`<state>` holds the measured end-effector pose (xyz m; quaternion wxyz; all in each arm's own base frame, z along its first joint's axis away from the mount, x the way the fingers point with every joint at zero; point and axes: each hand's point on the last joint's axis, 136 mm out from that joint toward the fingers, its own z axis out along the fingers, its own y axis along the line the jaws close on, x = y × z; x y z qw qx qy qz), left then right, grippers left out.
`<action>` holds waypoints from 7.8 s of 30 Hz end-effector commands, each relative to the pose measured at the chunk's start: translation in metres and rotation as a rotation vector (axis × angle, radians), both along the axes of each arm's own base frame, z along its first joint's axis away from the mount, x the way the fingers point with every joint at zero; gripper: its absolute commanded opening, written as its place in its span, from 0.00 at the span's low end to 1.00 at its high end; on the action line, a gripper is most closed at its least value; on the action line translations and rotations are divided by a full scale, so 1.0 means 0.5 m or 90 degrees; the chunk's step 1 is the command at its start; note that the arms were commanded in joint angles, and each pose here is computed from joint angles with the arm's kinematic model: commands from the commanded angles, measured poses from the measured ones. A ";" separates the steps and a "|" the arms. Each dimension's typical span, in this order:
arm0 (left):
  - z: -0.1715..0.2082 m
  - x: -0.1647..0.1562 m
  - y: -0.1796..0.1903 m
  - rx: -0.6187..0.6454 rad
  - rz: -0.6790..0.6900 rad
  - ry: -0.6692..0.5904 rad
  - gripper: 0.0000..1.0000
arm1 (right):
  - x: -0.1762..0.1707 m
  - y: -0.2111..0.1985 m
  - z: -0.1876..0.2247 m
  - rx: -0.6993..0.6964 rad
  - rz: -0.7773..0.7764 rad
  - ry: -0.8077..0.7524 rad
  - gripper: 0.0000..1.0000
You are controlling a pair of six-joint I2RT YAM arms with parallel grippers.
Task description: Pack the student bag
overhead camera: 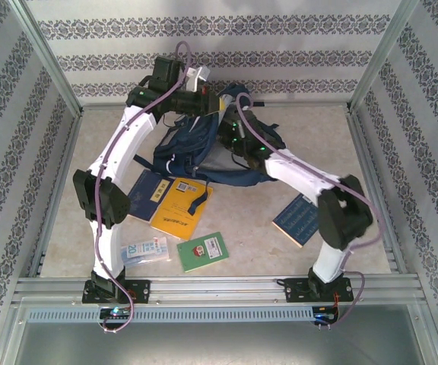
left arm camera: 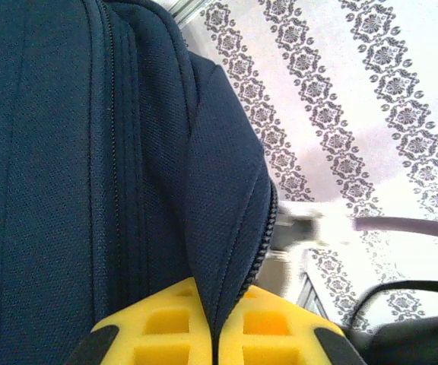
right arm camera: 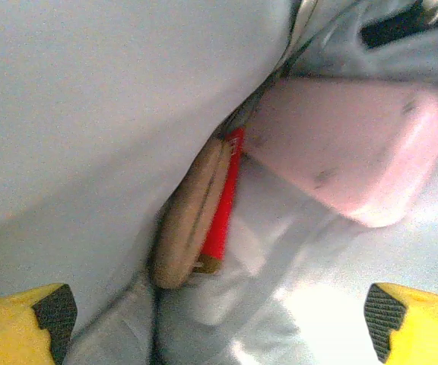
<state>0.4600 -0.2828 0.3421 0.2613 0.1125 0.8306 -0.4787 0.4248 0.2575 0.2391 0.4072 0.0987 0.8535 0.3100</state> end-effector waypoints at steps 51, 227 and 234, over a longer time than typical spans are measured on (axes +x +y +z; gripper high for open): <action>-0.165 -0.136 -0.028 0.094 -0.002 0.071 0.48 | -0.505 0.019 -0.328 -0.331 0.374 0.193 0.37; 0.045 -0.736 0.026 0.041 -0.382 -0.840 0.00 | -0.632 -0.033 0.156 -0.142 0.542 -0.718 0.87; 0.039 -0.738 0.032 0.015 -0.386 -0.805 0.00 | -0.655 -0.015 0.180 -0.077 0.564 -0.732 0.53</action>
